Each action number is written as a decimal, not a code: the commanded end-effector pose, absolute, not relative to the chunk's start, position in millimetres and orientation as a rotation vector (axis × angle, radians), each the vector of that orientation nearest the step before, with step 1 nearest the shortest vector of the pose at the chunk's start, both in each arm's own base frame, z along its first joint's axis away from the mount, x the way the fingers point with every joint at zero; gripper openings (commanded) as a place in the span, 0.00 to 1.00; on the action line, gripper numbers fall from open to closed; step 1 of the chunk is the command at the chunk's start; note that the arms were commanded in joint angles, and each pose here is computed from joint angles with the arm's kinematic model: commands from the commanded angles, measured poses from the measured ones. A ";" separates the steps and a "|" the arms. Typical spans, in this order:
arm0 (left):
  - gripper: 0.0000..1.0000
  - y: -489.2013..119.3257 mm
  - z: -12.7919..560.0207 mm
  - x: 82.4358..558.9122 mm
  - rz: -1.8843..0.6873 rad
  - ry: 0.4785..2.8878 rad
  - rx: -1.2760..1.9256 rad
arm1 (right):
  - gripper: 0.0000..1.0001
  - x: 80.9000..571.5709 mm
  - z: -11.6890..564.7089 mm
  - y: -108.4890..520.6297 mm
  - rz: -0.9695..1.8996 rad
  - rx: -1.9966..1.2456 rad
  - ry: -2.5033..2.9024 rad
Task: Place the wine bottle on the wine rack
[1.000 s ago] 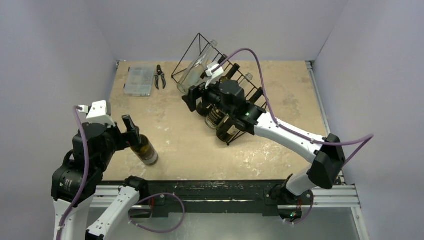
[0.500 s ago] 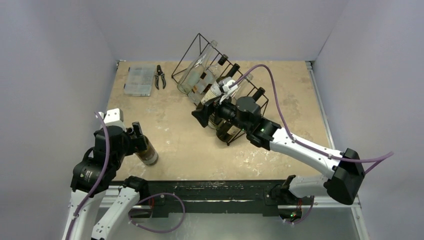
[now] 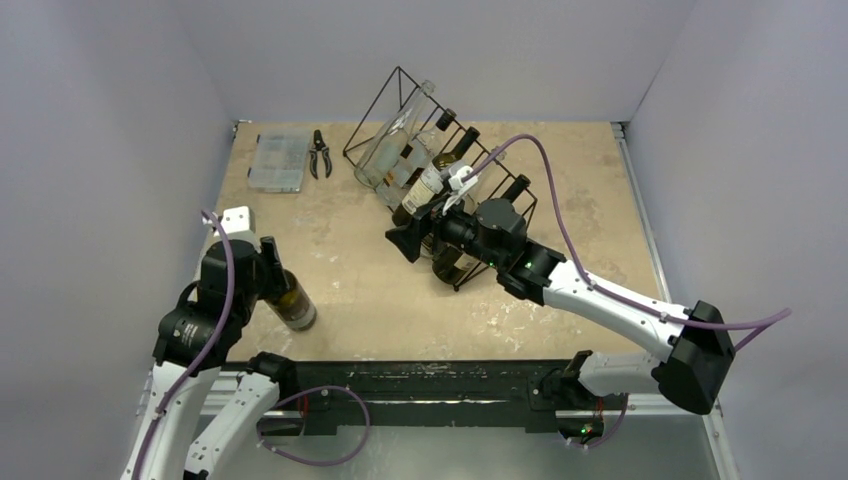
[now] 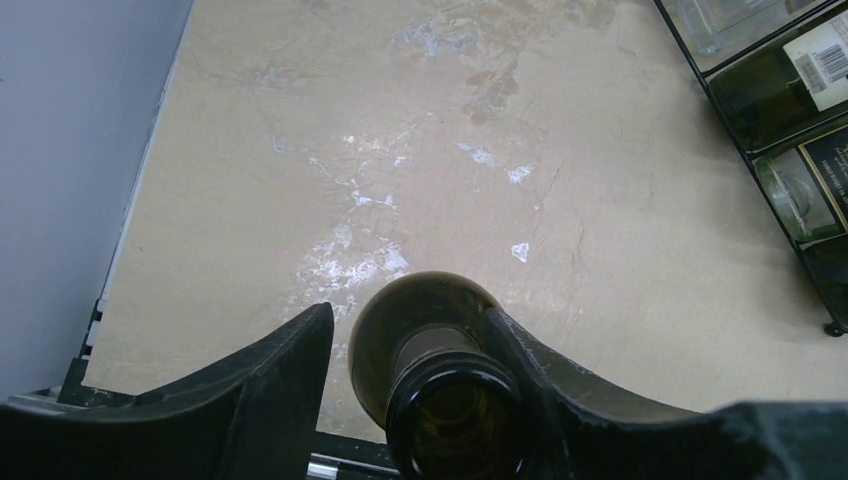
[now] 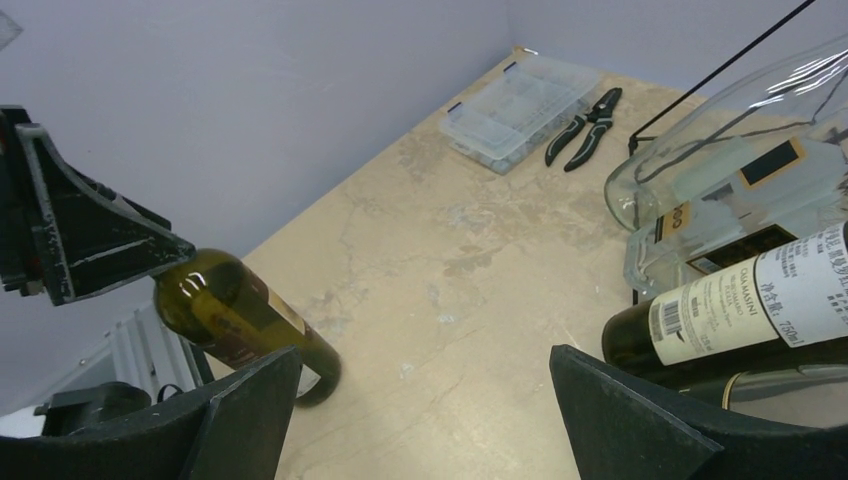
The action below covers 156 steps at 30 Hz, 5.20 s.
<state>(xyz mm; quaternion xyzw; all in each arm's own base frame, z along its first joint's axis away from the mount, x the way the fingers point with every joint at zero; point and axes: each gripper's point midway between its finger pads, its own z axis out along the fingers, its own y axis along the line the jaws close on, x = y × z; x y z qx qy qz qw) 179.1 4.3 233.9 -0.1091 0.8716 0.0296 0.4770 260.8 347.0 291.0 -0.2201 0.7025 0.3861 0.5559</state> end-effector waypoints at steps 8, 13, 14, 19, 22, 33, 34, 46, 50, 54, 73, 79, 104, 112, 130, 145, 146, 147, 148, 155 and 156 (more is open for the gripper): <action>0.27 -2.4 241.8 184.7 0.049 2.159 -0.266 | 0.99 254.3 291.9 359.3 0.995 -0.541 1.639; 0.11 -10.1 256.0 191.8 0.016 2.146 -0.207 | 0.99 255.7 285.4 361.1 0.990 -0.544 1.656; 0.10 -12.1 259.0 194.8 0.008 2.142 -0.198 | 0.99 256.2 284.4 361.2 0.988 -0.544 1.660; 0.02 -19.0 272.9 214.3 0.000 2.143 -0.196 | 0.99 258.2 281.9 355.4 0.962 -0.519 1.679; 0.00 -23.8 284.6 228.3 -0.009 2.129 -0.194 | 0.99 259.1 283.4 347.6 0.936 -0.491 1.685; 0.00 -36.1 354.6 287.9 -0.025 1.944 -0.159 | 0.99 267.1 294.8 273.3 0.726 -0.245 1.651; 0.00 -37.1 359.4 293.9 -0.025 1.929 -0.161 | 0.99 267.5 296.8 266.5 0.710 -0.225 1.644; 0.00 -42.6 408.7 364.9 0.015 1.755 -0.208 | 0.99 262.9 314.0 221.1 0.617 -0.112 1.601; 0.00 -40.1 419.5 388.6 0.054 1.708 -0.237 | 0.99 261.4 315.0 215.5 0.601 -0.104 1.609; 0.00 -44.4 425.9 413.0 0.059 1.672 -0.234 | 0.99 260.6 314.8 209.9 0.582 -0.092 1.616; 0.00 -70.3 424.6 528.9 0.114 1.601 -0.181 | 0.99 270.3 320.2 199.7 0.486 -0.084 1.621; 0.00 -78.1 411.6 561.0 0.131 1.606 -0.168 | 0.99 272.1 319.5 183.7 0.406 -0.080 1.629; 0.00 -102.9 351.1 620.3 0.091 1.632 -0.149 | 0.99 290.3 311.9 178.0 0.370 -0.103 1.643; 0.05 -108.1 331.4 627.2 0.085 1.666 -0.128 | 0.99 292.9 306.7 180.2 0.386 -0.109 1.657; 0.20 -126.4 294.0 648.7 0.017 1.704 -0.101 | 0.99 297.5 299.9 178.5 0.379 -0.104 1.673; 0.38 -153.4 269.1 664.8 -0.103 1.704 -0.026 | 0.99 300.7 294.6 177.6 0.383 -0.101 1.688; 0.38 -156.1 274.8 667.6 -0.120 1.675 -0.025 | 0.99 300.7 294.5 177.5 0.382 -0.101 1.688; 0.39 -158.1 273.4 668.9 -0.131 1.671 -0.023 | 0.99 301.1 294.6 177.3 0.382 -0.101 1.688; 0.40 -159.3 273.5 669.8 -0.138 1.666 -0.020 | 0.99 301.3 294.3 177.0 0.380 -0.100 1.689; 0.39 -160.8 258.2 672.6 -0.137 1.690 -0.016 | 0.99 302.0 293.2 177.5 0.382 -0.103 1.695; 0.40 -161.5 256.7 673.0 -0.139 1.692 -0.013 | 0.99 302.1 293.0 178.4 0.386 -0.105 1.695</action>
